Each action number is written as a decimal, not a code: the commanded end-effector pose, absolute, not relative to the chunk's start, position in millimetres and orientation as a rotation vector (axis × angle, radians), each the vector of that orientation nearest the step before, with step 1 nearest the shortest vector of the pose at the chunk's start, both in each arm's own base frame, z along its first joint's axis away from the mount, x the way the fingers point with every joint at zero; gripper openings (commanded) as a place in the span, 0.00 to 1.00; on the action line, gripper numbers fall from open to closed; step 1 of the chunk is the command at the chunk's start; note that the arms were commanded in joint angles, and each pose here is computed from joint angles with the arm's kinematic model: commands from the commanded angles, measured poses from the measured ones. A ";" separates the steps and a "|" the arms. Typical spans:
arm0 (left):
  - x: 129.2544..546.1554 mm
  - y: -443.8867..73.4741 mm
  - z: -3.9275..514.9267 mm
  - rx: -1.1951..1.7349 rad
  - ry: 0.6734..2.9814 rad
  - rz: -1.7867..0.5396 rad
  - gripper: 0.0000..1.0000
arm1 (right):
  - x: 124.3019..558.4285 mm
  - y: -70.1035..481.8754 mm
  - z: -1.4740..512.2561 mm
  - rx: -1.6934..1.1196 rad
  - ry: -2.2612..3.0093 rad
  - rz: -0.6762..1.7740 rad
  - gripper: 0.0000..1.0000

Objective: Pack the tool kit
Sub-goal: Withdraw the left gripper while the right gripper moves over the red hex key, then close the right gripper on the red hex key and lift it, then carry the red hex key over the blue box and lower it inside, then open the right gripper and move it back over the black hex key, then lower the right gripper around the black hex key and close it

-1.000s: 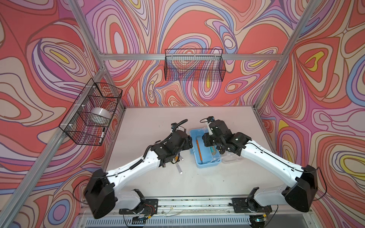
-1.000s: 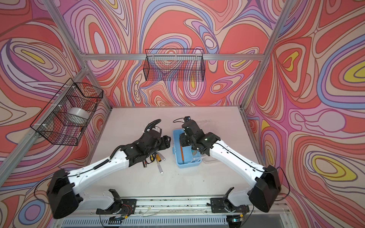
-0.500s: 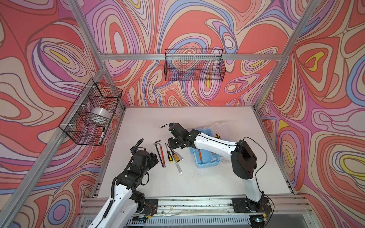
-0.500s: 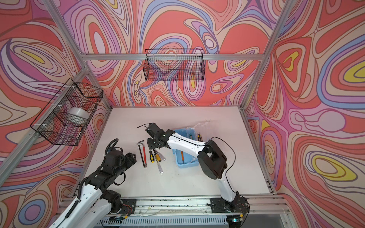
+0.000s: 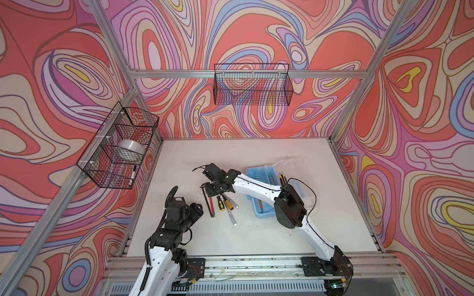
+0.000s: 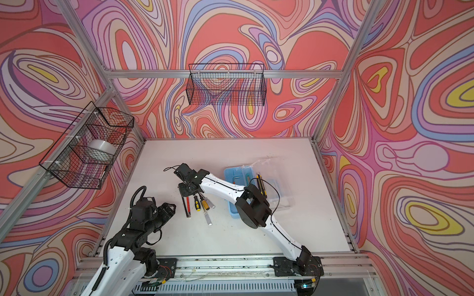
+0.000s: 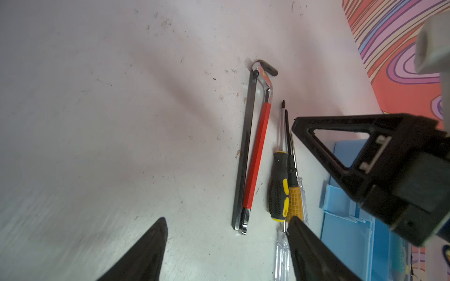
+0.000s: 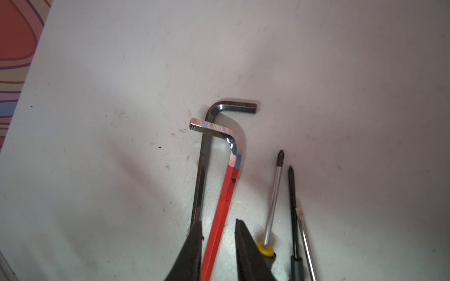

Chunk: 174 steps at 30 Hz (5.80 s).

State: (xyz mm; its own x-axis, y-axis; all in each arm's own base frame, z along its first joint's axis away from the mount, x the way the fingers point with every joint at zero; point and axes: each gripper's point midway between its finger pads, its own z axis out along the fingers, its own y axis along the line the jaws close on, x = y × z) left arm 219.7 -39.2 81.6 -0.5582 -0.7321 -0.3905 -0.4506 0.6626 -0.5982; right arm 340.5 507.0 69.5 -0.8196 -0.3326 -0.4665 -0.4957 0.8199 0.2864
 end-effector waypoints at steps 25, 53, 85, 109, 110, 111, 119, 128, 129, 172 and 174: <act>233.2 -43.1 82.9 -0.882 2.252 -0.621 0.77 | 328.3 504.2 11.2 -0.725 2.658 0.246 0.24; 242.6 -45.9 76.2 -0.875 2.269 -0.627 0.75 | 327.3 509.1 25.1 -0.657 2.665 0.395 0.00; 247.4 -44.2 79.2 -0.848 2.268 -0.602 0.75 | 336.7 374.5 150.9 -0.266 2.534 0.690 0.00; 258.4 -47.7 73.3 -0.827 2.285 -0.608 0.74 | 349.6 246.6 58.0 -0.003 2.708 0.330 0.00; 258.8 -48.0 73.5 -0.822 2.289 -0.607 0.74 | 350.0 246.1 52.4 -0.002 2.717 0.319 0.00; 258.6 -48.4 72.8 -0.820 2.295 -0.607 0.74 | 351.2 245.7 48.9 0.000 2.720 0.309 0.00; 258.1 -47.0 74.6 -0.819 2.289 -0.598 0.74 | 358.3 241.9 63.8 -0.011 2.693 0.249 0.24; 258.1 -43.4 85.1 -0.806 2.274 -0.573 0.75 | 350.5 279.5 142.7 -0.187 2.524 0.239 0.38; 257.5 -43.3 86.2 -0.807 2.268 -0.578 0.75 | 346.8 293.9 147.9 -0.235 2.512 0.243 0.37; 221.4 -25.2 75.4 -0.936 2.218 -0.549 0.76 | 322.6 527.9 29.2 -0.907 2.510 0.344 0.30; 221.6 -25.5 75.7 -0.935 2.217 -0.552 0.76 | 323.4 527.0 25.6 -0.906 2.514 0.336 0.29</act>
State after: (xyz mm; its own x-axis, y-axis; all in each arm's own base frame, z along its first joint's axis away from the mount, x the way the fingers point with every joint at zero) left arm 220.4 -26.3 77.5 -0.5349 -0.7379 -0.4116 -0.4649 0.6638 -0.5859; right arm 321.1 529.1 38.3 -0.6849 -0.5312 -0.4988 -0.6538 0.7502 0.0989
